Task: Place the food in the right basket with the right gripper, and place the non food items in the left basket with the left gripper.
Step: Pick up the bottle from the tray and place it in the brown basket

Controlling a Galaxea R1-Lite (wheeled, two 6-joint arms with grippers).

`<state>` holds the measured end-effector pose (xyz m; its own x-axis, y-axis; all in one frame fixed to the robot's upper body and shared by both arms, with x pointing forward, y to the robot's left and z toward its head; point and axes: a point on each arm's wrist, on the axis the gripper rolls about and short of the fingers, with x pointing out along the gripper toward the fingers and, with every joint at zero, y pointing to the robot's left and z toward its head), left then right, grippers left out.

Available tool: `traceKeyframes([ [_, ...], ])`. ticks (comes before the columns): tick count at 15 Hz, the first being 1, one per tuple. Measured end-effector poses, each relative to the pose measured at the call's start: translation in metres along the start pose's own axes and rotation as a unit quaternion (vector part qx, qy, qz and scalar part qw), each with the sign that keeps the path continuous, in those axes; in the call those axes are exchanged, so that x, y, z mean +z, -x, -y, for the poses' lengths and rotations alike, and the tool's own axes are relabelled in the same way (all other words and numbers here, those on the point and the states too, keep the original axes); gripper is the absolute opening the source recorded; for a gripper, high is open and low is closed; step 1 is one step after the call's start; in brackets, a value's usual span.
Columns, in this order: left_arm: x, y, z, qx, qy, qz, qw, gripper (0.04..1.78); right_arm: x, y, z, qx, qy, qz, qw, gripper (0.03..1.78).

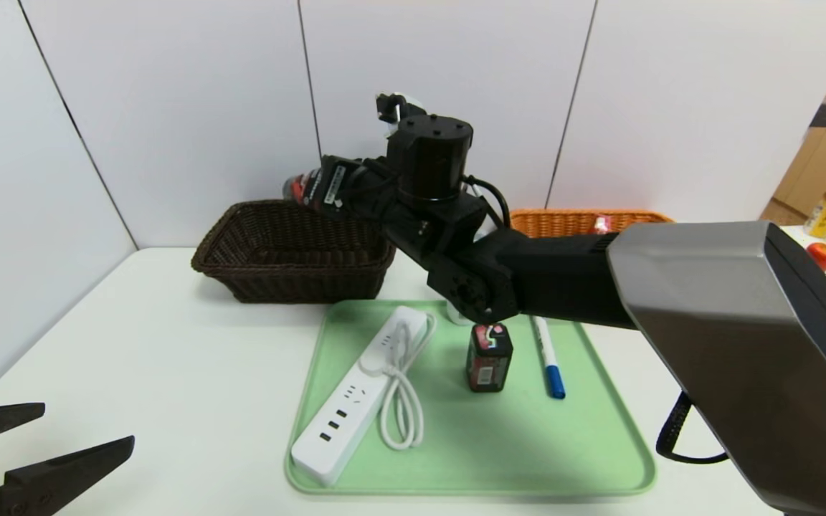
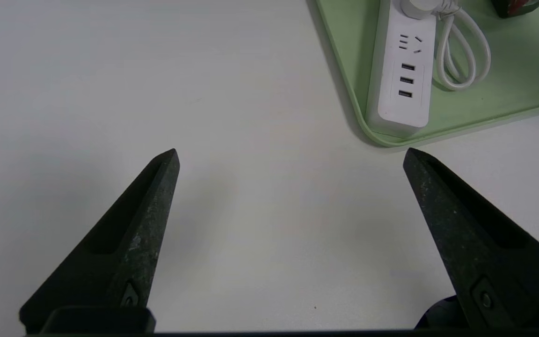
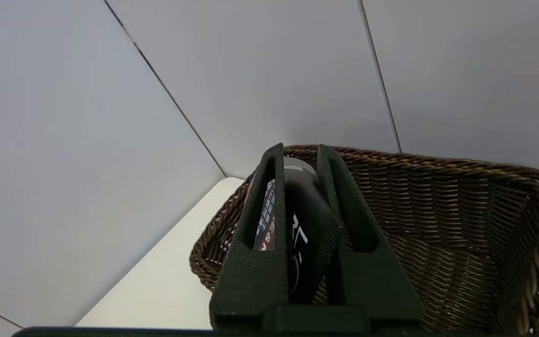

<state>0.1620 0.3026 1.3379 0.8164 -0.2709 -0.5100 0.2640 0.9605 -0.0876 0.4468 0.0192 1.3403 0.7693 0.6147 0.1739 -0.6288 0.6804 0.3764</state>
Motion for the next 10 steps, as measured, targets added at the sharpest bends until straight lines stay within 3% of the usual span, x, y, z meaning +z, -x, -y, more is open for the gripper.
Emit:
traceKeyframes([
  [10,-0.003,0.0,-0.001,-0.001,-0.003,-0.002,1.0,1.69,-0.014,-0.009,0.028,-0.026,0.014,-0.01,0.9995,0.26],
])
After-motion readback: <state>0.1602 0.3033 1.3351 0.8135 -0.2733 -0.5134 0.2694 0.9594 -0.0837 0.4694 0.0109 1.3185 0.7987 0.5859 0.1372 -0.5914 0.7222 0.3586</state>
